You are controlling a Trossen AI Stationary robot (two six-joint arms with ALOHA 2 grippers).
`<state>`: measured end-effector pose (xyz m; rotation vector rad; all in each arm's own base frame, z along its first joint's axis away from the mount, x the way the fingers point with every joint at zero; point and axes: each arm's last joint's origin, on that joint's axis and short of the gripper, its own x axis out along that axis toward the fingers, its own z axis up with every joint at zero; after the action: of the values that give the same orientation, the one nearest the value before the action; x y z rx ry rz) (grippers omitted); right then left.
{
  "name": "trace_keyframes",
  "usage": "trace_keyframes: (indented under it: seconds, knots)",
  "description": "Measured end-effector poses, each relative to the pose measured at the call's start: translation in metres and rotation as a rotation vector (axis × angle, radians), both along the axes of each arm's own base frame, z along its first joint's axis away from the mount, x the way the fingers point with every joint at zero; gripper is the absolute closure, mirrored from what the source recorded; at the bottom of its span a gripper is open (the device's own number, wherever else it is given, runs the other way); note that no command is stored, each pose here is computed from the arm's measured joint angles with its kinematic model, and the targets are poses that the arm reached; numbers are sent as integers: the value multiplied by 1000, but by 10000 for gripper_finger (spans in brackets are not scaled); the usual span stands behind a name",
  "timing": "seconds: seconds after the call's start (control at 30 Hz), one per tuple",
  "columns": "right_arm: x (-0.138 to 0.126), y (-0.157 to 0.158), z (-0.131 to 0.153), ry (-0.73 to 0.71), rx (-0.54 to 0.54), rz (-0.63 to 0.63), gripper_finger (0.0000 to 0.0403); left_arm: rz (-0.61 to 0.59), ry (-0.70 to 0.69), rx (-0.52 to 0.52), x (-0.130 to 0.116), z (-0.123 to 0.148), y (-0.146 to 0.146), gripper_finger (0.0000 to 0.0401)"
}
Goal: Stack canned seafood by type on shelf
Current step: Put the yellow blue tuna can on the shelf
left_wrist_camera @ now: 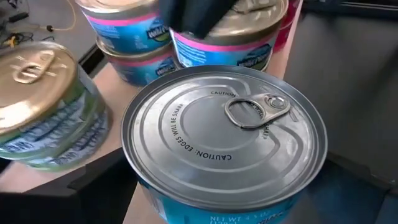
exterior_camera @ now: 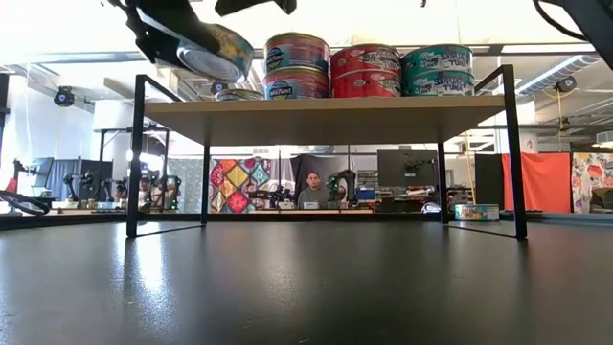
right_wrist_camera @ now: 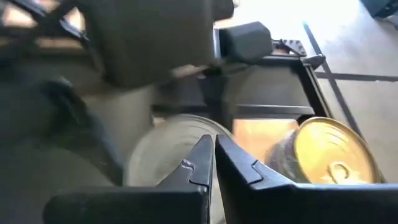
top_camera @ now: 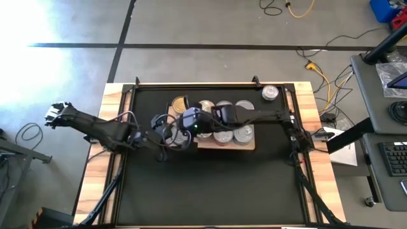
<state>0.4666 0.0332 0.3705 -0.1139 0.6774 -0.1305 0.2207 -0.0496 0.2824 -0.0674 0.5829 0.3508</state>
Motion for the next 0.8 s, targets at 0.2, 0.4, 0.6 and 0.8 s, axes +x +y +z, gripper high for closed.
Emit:
trace_keyframes:
  seconds: [0.2,0.4,0.6,0.8]
  knots:
    - [1,-19,-11,87,-37,60,390,59,50,-17,7,-16,5,9]
    - [7,-28,-22,119,-57,75,390,97,95,0,15,-27,6,4]
    - [17,-30,-39,147,-33,113,390,141,134,-16,11,-27,7,3]
    - [22,-29,-43,117,-6,91,390,126,131,-57,8,-23,10,2]
